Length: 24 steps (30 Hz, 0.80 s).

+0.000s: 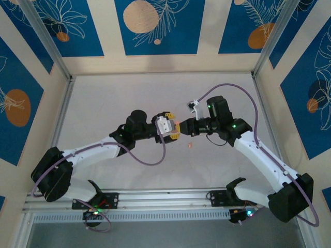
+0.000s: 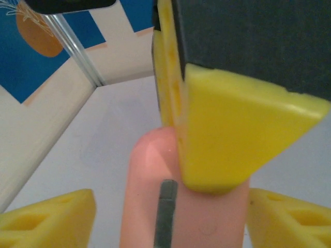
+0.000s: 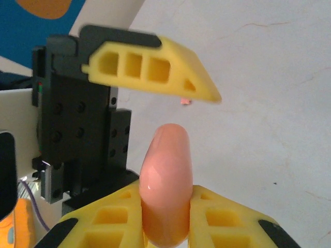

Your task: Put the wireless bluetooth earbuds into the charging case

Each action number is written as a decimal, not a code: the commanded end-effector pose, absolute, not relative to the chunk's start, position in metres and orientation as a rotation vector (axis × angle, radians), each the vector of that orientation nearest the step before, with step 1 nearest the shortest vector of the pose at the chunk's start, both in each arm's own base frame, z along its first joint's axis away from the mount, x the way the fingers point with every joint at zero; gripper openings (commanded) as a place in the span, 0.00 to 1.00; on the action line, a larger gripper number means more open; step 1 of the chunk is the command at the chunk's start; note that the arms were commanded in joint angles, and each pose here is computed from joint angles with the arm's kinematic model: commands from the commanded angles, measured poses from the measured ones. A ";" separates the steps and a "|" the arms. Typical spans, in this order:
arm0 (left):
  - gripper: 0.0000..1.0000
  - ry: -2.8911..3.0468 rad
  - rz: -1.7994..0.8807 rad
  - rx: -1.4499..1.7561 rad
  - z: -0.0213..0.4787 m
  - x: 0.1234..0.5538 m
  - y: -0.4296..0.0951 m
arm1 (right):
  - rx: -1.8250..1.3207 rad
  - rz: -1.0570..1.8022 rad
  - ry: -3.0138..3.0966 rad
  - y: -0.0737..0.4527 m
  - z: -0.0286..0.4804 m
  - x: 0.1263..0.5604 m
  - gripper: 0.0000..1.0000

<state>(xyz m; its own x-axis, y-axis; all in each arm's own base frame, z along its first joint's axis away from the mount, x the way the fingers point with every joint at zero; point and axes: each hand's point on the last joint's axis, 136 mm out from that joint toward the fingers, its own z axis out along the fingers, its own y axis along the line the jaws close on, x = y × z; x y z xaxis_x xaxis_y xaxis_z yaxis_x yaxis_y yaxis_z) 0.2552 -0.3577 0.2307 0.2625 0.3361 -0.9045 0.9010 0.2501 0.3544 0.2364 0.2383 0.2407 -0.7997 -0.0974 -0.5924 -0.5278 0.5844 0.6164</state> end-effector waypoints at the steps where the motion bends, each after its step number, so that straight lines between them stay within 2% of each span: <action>1: 0.83 1.360 -0.595 1.243 0.239 0.263 -0.357 | -0.368 1.075 2.309 0.231 0.247 0.245 0.16; 6: 0.90 1.479 -0.519 1.135 0.231 0.276 -0.339 | -0.186 0.909 2.421 0.209 0.232 0.253 0.17; 11: 0.93 1.645 -0.403 1.000 0.211 0.291 -0.311 | -0.063 0.540 2.661 0.171 0.196 0.246 0.18; 18: 0.97 1.843 -0.213 0.765 0.187 0.310 -0.263 | -0.067 0.106 2.852 0.149 0.160 0.240 0.19; 24: 0.97 1.946 -0.105 0.558 0.180 0.320 -0.212 | -0.219 -0.170 2.930 0.165 0.132 0.246 0.19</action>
